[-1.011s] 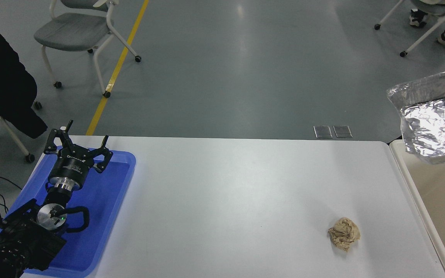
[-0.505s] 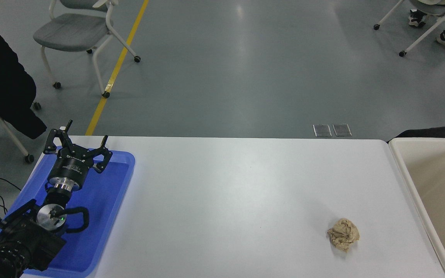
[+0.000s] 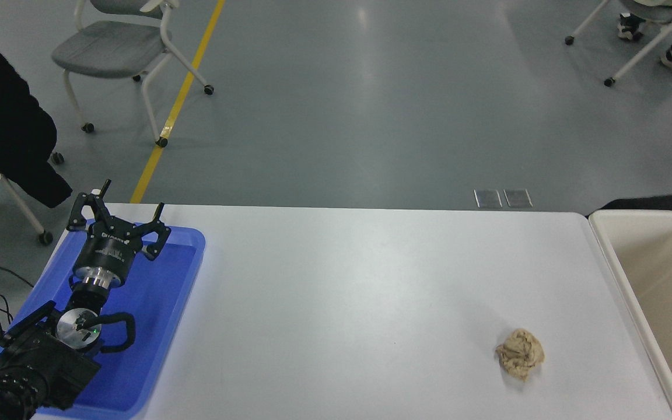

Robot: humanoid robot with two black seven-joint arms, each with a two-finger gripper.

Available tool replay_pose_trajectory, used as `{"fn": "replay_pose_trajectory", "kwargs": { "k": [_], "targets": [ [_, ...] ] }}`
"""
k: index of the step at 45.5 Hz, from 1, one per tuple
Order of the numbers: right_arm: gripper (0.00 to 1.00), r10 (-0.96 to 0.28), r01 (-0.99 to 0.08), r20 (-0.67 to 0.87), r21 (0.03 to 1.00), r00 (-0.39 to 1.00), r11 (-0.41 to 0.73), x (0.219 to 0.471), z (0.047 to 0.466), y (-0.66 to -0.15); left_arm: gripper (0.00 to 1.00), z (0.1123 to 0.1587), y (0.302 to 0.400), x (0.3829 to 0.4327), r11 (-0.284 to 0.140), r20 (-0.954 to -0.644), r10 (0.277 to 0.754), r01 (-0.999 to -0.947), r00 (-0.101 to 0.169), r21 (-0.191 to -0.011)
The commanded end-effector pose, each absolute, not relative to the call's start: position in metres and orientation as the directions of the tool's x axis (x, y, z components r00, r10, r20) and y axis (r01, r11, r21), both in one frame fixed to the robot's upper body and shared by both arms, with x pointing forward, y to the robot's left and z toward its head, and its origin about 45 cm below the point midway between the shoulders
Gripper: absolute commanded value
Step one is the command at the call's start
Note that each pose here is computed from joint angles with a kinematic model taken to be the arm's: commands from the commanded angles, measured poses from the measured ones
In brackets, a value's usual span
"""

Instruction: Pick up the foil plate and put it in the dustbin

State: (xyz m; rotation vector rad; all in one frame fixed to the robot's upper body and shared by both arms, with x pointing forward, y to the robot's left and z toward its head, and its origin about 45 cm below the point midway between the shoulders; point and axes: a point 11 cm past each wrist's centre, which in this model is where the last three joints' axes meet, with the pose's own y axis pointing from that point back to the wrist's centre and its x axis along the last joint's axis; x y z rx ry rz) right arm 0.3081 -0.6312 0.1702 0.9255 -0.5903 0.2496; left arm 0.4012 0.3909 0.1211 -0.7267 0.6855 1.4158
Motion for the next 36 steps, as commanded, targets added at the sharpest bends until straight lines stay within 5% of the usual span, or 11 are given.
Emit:
{"fn": "replay_pose_trajectory", "kwargs": {
  "k": [1,17,18,20,36],
  "targets": [
    [0.0,-0.08,-0.454,0.598,0.682,0.797,0.573,0.304,0.14,-0.618,1.0,0.1211,0.3909,0.4012,0.02,-0.788,0.614,-0.999,0.043,-0.039],
    [0.01,-0.109,-0.468,0.605,0.705,0.788,0.533,0.313,0.122,-0.596,1.0,0.1211,0.3909,0.4012,0.02,-0.788,0.614,-0.999,0.043,-0.039],
    [0.19,-0.111,-0.468,0.607,0.705,0.787,0.533,0.313,0.122,-0.596,1.0,0.1211,0.3909,0.4012,0.02,-0.788,0.614,-0.999,0.043,-0.039],
    [1.0,-0.112,-0.472,0.614,0.699,0.781,0.538,0.315,0.124,-0.597,1.0,0.1211,0.3909,0.4012,0.02,-0.788,0.614,-0.999,0.043,-0.039],
    [1.0,-0.108,-0.5,0.644,0.678,0.757,0.539,0.33,0.142,-0.598,1.0,0.1211,0.3909,0.4012,0.02,-0.788,0.614,-0.999,0.043,-0.039]
  ]
}}
